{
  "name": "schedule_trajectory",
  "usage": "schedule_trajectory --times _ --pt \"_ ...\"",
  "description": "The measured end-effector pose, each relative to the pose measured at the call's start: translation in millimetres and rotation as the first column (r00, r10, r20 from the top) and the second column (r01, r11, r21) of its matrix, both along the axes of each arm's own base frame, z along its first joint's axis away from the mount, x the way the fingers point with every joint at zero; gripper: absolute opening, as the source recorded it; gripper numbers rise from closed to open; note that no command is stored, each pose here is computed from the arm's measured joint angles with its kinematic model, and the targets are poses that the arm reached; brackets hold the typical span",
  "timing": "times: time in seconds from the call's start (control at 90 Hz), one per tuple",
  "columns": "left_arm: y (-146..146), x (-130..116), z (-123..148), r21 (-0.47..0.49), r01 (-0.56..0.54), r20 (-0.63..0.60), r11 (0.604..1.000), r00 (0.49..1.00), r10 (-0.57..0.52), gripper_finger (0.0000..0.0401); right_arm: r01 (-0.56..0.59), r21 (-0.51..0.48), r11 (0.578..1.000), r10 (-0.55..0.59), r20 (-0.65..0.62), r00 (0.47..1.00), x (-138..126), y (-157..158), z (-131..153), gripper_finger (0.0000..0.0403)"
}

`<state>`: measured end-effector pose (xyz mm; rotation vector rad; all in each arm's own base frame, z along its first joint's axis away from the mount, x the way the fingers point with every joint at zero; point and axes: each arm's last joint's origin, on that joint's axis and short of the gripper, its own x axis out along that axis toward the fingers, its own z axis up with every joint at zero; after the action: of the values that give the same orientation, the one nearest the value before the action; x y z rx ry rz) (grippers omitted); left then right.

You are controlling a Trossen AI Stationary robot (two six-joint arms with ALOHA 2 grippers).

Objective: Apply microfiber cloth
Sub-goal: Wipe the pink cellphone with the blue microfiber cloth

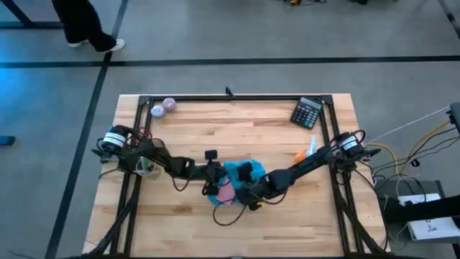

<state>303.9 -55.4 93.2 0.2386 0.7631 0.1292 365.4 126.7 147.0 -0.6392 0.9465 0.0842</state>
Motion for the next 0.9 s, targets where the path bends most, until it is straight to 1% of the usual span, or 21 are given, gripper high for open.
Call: schedule_trajectory --times 0.089,0.233,0.311,0.422,0.544,0.633,0.789,0.9 --pt "0.0 -0.1 -0.1 0.0 0.0 0.0 1.0 1.0 0.0 0.0074 -0.034 -0.043 0.999 0.032 -0.028 0.999 3.7 1.0 -14.9 0.0207" --pt "-0.1 -0.3 -1.2 -0.006 0.003 -0.004 1.0 1.0 -0.003 0.0074 -0.06 -0.152 0.987 0.06 -0.007 0.998 15.1 1.5 -24.8 0.0215" --pt "-0.1 -0.3 -1.4 -0.006 0.003 -0.005 1.0 1.0 -0.003 0.0074 -0.06 -0.193 0.979 0.061 -0.002 0.998 19.9 2.3 -23.4 0.0214" --pt "-0.1 -0.3 -1.3 -0.004 0.006 -0.006 1.0 1.0 -0.006 0.0074 -0.065 -0.207 0.976 0.064 -0.007 0.998 22.4 1.9 -12.0 0.0206" --pt "-0.1 -0.4 -1.5 0.0 0.008 -0.008 1.0 1.0 -0.008 0.0074 -0.025 -0.18 0.983 0.034 0.047 0.998 26.6 -1.4 13.6 0.0195" --pt "-0.1 -0.4 -1.5 0.0 0.008 -0.008 1.0 1.0 -0.008 0.0074 0.0 -0.144 0.99 0.008 0.058 0.998 28.3 -8.5 24.8 0.0188" --pt "-0.1 -0.4 -1.3 0.006 0.015 -0.009 1.0 1.0 -0.015 0.0074 0.005 0.006 1.0 -0.005 0.03 1.0 33.7 -24.2 27.8 0.0174" --pt "-0.1 -0.5 -1.4 0.007 0.016 -0.011 1.0 1.0 -0.016 0.0074 0.036 0.047 0.998 -0.036 0.013 0.999 37.1 -38.0 23.8 0.0164"
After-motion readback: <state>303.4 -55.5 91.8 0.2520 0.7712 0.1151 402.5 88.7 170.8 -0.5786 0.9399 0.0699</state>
